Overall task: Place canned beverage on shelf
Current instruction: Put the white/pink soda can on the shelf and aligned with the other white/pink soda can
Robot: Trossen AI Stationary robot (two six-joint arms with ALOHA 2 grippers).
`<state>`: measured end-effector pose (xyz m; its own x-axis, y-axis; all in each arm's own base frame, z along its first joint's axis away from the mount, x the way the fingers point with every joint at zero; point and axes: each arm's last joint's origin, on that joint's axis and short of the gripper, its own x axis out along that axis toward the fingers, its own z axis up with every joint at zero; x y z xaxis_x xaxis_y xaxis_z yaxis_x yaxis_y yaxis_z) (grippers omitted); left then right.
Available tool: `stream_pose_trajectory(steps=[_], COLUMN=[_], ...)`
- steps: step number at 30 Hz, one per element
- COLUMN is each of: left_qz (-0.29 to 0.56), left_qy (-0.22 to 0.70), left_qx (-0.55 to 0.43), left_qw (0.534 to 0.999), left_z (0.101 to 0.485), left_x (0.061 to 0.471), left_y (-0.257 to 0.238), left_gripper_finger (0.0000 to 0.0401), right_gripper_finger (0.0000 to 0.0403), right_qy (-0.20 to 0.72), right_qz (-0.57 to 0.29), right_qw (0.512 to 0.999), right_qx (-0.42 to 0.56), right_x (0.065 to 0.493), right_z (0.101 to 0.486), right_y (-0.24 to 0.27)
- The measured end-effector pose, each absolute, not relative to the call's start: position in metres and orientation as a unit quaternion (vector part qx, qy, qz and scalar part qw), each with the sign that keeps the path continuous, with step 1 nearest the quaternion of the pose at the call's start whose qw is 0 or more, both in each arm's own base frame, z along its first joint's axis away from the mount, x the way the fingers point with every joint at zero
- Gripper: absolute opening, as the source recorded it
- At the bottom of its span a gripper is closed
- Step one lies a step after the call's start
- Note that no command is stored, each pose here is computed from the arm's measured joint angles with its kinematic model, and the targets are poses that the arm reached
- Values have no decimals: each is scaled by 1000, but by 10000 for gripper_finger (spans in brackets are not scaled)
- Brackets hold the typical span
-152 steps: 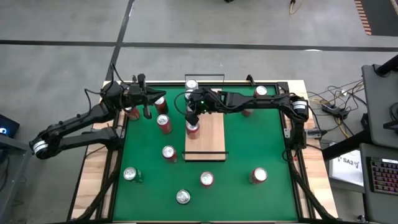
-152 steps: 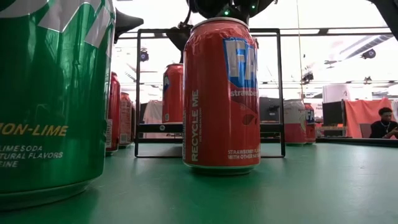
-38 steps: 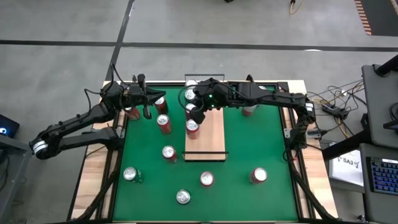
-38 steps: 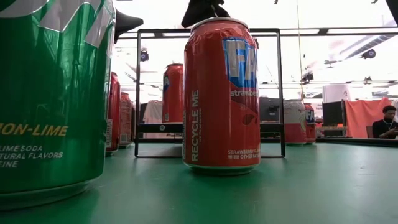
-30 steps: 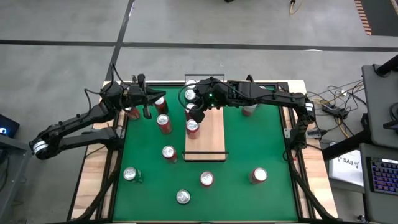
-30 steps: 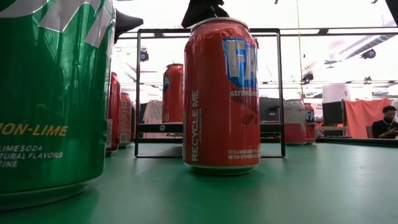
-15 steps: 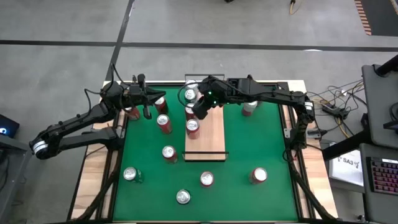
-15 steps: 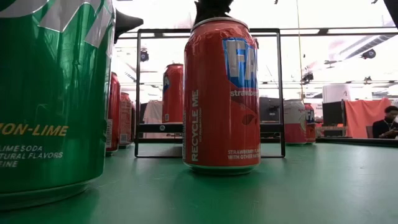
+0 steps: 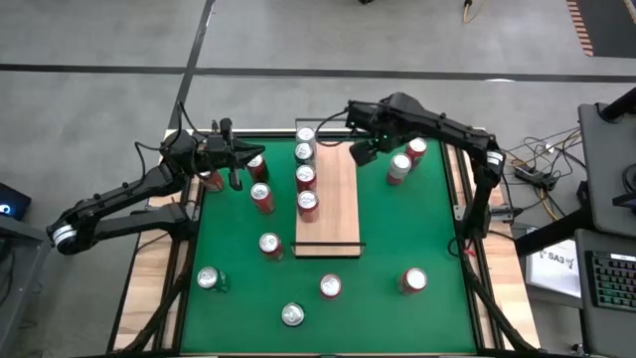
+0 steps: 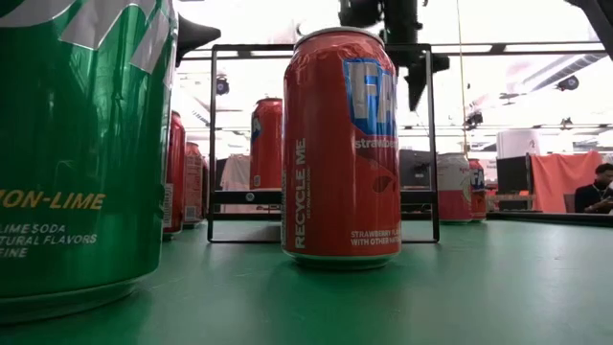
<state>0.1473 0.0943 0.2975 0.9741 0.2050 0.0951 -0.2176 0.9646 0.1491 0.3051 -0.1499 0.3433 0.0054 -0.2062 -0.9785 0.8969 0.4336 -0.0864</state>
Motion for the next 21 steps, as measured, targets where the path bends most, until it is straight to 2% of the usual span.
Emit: stream_pose_trajectory(steps=[11, 21], left_qz=[107, 107], left_qy=[-37, -34], left_qx=[80, 84], left_qw=[990, 990], left_z=[297, 296], left_x=[147, 147], left_y=[94, 94], left_gripper_finger=[0, 0], right_gripper_finger=[258, 258], right_qy=[613, 640], right_qz=[-447, -451], right_qw=[557, 524], right_qx=[338, 335], right_x=[284, 272], right_z=[300, 280], right_y=[-172, -173])
